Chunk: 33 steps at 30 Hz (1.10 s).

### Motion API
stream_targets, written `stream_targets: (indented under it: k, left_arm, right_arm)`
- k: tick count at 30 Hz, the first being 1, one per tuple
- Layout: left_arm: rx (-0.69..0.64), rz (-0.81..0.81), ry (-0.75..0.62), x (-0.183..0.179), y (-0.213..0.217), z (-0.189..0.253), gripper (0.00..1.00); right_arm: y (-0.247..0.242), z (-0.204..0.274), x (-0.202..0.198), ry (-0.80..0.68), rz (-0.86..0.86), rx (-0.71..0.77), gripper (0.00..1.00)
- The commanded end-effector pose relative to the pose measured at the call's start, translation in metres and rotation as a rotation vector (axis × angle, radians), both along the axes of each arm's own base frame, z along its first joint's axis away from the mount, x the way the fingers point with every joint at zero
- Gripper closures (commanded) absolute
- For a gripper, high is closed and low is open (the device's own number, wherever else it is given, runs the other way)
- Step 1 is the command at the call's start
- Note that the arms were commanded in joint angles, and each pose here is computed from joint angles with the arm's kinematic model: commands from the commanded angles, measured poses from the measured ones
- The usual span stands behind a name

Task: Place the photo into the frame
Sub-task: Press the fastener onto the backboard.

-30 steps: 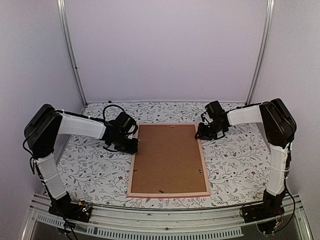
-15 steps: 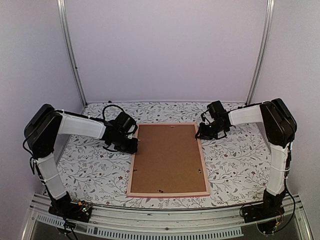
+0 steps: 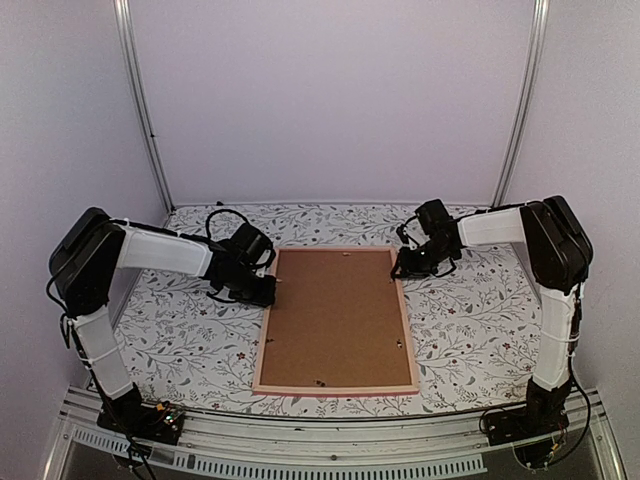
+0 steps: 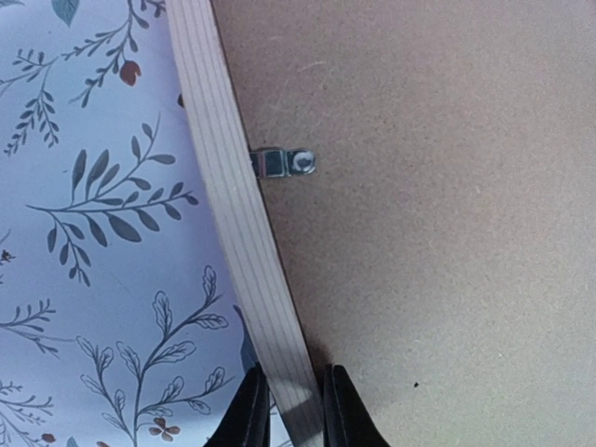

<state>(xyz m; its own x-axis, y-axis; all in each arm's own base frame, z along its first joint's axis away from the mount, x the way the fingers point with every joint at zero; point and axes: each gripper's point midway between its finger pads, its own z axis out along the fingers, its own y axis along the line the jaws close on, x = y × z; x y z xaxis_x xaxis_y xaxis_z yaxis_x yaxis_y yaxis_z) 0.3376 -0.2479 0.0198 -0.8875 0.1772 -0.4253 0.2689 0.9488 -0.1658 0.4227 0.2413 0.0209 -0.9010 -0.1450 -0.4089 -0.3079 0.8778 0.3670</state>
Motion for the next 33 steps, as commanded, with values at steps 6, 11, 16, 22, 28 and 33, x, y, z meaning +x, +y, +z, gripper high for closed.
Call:
stream_targets:
  k: [6, 11, 16, 22, 28, 33]
  left_arm:
    - [0.044, -0.054, 0.046, -0.008, 0.002, -0.014, 0.85]
    - [0.044, -0.049, 0.049, -0.008, 0.004, -0.014, 0.85]
    - [0.043, -0.039, 0.049, -0.007, 0.007, -0.013, 0.85]
    - [0.036, -0.031, 0.039, -0.003, 0.008, -0.009, 0.85]
    - [0.02, -0.018, 0.029, 0.0, 0.005, -0.006, 0.85]
    - [0.006, -0.009, 0.019, 0.002, 0.004, -0.001, 0.84]
  right_arm:
    - [-0.021, -0.038, -0.038, 0.141, 0.146, -0.123, 0.75]
    - [-0.026, -0.041, -0.036, 0.14, 0.187, -0.17, 0.75]
    - [-0.027, -0.041, -0.036, 0.133, 0.23, -0.185, 0.68]
    - [-0.025, -0.029, -0.028, 0.109, 0.229, -0.129, 0.6]
    - [-0.021, -0.003, -0.013, 0.072, 0.176, -0.03, 0.59]
    - [-0.019, 0.019, -0.003, 0.057, 0.09, 0.078, 0.55]
